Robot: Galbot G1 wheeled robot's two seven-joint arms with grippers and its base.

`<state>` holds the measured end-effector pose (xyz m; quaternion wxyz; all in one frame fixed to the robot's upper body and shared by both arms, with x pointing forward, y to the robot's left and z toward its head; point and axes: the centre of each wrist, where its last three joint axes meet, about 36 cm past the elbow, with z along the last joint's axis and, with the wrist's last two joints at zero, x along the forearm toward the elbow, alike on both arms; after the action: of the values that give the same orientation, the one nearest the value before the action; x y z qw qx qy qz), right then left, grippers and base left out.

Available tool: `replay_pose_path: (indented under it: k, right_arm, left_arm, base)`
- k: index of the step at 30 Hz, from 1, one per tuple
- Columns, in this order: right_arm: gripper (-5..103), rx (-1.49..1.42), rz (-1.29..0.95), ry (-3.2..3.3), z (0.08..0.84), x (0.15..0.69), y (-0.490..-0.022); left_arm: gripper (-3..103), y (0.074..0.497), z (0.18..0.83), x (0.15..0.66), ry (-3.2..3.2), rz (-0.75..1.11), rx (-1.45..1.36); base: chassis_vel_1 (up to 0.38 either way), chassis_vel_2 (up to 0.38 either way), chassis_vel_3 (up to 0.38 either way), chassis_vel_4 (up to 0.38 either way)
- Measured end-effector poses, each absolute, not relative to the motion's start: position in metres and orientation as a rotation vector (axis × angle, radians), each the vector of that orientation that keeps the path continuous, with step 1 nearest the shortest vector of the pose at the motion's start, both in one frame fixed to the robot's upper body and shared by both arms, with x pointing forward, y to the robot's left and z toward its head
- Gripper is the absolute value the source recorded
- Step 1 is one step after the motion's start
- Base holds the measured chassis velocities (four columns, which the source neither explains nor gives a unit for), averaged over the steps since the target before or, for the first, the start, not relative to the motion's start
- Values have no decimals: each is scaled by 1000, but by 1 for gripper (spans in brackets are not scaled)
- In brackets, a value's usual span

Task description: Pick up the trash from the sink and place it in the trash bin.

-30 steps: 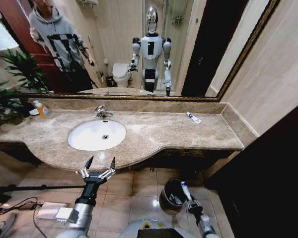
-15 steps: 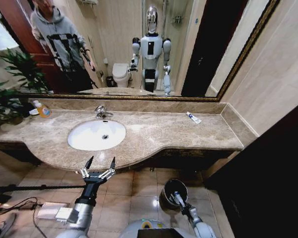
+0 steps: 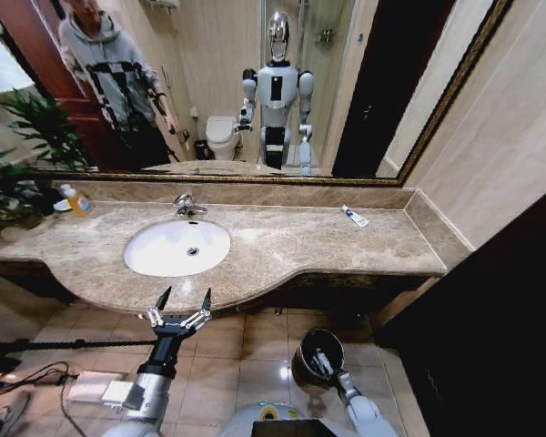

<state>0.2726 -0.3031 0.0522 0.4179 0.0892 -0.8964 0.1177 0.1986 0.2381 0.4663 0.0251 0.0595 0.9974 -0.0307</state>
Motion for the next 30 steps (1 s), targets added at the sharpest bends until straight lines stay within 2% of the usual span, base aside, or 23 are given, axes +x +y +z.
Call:
replay_pose_path:
  k: [4, 5, 9, 10, 12, 15, 16, 19, 21, 24, 25, 27, 30]
  right_arm:
    - [25, 221, 288, -2236, 47, 275, -305]
    - [21, 220, 287, -2234, 46, 275, -306]
    - [28, 213, 282, -2234, 45, 277, -306]
    - [38, 212, 282, -2236, 45, 278, -306]
    - [38, 212, 282, -2237, 46, 278, -305]
    - [54, 214, 282, -2244, 47, 280, -304]
    - [54, 214, 282, -2244, 47, 280, -304]
    - [71, 217, 284, -2249, 48, 281, -303]
    - [71, 217, 285, -2251, 49, 280, -303]
    - [86, 222, 287, -2254, 52, 279, -302]
    - [86, 222, 287, -2254, 52, 279, -302]
    - [96, 224, 287, -2255, 53, 276, -301]
    - [100, 226, 287, -2257, 54, 275, -300]
  left_arm:
    - [100, 238, 466, 199, 3084, -95, 184]
    - [100, 238, 466, 199, 3084, -95, 184]
    - [100, 238, 466, 199, 3084, -95, 184]
    - [100, 238, 466, 199, 3084, -95, 184]
    - [100, 238, 466, 199, 3084, -95, 184]
    - [100, 238, 466, 199, 3084, -95, 184]
    - [100, 238, 466, 199, 3084, -95, 184]
    - [100, 238, 466, 199, 3084, -95, 184]
    - [100, 238, 466, 199, 3084, -95, 184]
    - [100, 238, 466, 199, 3084, -95, 184]
    - [100, 238, 466, 199, 3084, -95, 184]
    - [100, 238, 466, 199, 3084, -95, 184]
    - [100, 238, 466, 199, 3084, -95, 184]
  base:
    - [0, 0, 0, 0]
    - [0, 0, 0, 0]
    - [0, 0, 0, 0]
    - [0, 0, 0, 0]
    - [0, 0, 0, 0]
    - [0, 0, 0, 0]
    - [0, 0, 0, 0]
    - [0, 0, 0, 0]
    - [0, 0, 0, 0]
    - [0, 0, 0, 0]
    - [0, 0, 0, 0]
    - [0, 0, 0, 0]
    - [0, 0, 0, 0]
